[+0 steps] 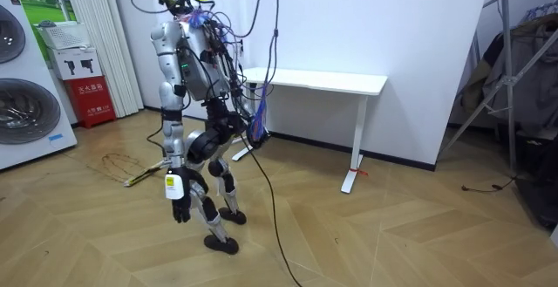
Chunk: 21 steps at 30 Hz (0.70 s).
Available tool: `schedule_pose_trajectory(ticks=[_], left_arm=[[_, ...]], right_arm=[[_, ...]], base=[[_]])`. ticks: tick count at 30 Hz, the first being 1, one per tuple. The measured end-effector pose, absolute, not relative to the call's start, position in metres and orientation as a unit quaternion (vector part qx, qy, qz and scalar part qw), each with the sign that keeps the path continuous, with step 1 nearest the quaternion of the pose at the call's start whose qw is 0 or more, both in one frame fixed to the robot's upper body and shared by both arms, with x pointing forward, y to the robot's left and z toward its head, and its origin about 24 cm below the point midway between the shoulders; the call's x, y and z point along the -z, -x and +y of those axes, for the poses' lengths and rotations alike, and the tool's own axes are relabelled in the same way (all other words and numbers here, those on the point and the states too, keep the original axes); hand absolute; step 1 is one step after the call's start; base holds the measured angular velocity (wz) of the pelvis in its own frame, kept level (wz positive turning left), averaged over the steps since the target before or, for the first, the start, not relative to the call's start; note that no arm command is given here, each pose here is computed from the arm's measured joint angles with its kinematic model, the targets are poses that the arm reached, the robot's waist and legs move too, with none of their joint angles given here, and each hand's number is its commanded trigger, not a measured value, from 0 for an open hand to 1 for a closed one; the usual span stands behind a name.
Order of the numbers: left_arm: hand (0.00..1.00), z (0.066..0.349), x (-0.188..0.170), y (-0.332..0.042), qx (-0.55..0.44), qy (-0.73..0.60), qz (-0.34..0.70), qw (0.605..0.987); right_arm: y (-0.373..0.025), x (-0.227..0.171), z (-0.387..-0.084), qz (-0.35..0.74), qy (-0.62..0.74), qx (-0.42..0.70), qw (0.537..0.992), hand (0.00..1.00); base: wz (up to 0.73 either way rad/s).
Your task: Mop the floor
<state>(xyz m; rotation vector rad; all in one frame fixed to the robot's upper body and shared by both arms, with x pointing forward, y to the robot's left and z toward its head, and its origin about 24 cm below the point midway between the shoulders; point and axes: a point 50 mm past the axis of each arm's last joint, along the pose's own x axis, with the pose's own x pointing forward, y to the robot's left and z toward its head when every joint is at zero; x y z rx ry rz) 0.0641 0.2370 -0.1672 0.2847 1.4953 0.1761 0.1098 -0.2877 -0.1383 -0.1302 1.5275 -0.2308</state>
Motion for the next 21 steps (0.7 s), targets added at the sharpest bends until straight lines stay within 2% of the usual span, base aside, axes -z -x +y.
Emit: schedule_pose_trajectory(ticks=[3, 7, 10, 13, 17, 21], left_arm=[[0.00, 0.248, 0.164, -0.070, -0.088, -0.141, 0.666, 0.727], [0.00, 0.244, 0.164, -0.070, -0.078, -0.132, 0.667, 0.729], [0.00, 0.239, 0.166, -0.070, -0.064, -0.133, 0.671, 0.727], [0.00, 0.235, 0.167, -0.072, -0.061, -0.125, 0.667, 0.732], [0.00, 0.228, 0.167, -0.074, -0.066, -0.133, 0.660, 0.736], [0.00, 0.223, 0.168, -0.077, -0.070, -0.146, 0.652, 0.741]], right_arm=[[-0.155, 0.127, -0.282, 0.629, 0.034, 0.102, 0.770, 1.00], [-0.147, 0.132, -0.276, 0.628, -0.015, 0.113, 0.769, 1.00], [-0.107, 0.142, -0.282, 0.662, -0.049, 0.134, 0.736, 1.00], [-0.051, 0.147, -0.294, 0.714, -0.029, 0.150, 0.683, 1.00], [0.018, 0.152, -0.285, 0.777, -0.012, 0.152, 0.610, 1.00], [0.027, 0.158, -0.268, 0.791, 0.005, 0.136, 0.596, 1.00]], base=[[0.31], [0.48], [0.29], [0.03], [-0.16], [-0.57]])
